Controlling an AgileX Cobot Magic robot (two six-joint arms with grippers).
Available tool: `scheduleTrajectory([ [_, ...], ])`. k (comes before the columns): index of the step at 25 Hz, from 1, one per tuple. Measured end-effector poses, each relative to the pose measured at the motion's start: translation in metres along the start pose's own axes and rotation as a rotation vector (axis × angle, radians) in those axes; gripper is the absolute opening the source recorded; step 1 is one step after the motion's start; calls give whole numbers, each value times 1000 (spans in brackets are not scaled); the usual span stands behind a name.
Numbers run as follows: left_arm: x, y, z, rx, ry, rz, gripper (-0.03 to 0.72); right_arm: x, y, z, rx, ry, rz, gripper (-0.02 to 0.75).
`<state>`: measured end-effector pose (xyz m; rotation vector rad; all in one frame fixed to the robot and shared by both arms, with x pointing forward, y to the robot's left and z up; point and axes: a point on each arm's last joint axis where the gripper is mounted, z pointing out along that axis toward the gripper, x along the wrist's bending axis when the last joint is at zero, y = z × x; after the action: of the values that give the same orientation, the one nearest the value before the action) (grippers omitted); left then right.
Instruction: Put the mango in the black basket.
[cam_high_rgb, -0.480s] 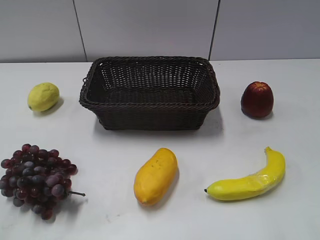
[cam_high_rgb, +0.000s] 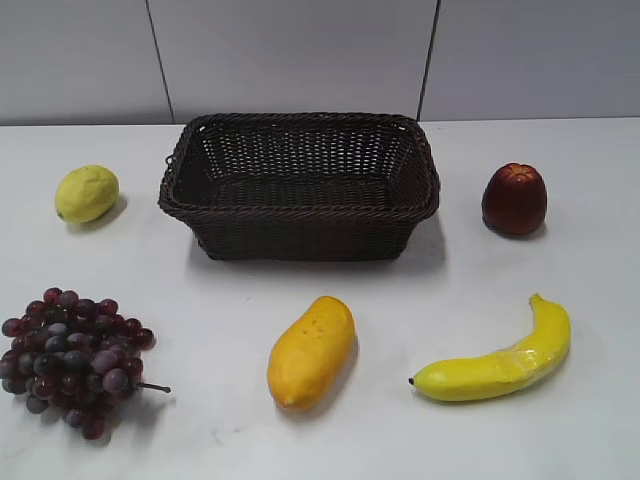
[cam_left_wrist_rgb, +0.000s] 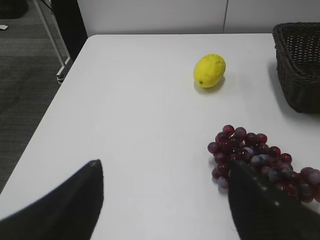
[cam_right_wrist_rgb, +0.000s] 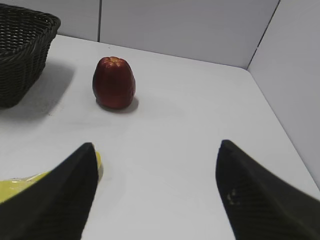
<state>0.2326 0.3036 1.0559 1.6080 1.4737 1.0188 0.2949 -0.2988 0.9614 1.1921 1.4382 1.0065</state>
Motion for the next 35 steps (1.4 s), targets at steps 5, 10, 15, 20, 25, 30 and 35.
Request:
scheduleTrajectory([
  [5, 0, 0, 0, -4, 0, 0, 585, 0, 0, 0, 0, 0, 0, 566],
  [10, 0, 1, 0, -8, 1, 0, 585, 0, 0, 0, 0, 0, 0, 566],
  [15, 0, 1, 0, -8, 3, 2, 585, 0, 0, 0, 0, 0, 0, 566],
  [20, 0, 1, 0, -8, 5, 3, 577, 0, 0, 0, 0, 0, 0, 566],
  [25, 0, 1, 0, -8, 4, 2, 576, 0, 0, 0, 0, 0, 0, 566],
  [30, 0, 1, 0, -9, -1, -1, 573, 0, 0, 0, 0, 0, 0, 566],
  [35, -2, 3, 0, -15, -22, -13, 572, 0, 0, 0, 0, 0, 0, 566],
])
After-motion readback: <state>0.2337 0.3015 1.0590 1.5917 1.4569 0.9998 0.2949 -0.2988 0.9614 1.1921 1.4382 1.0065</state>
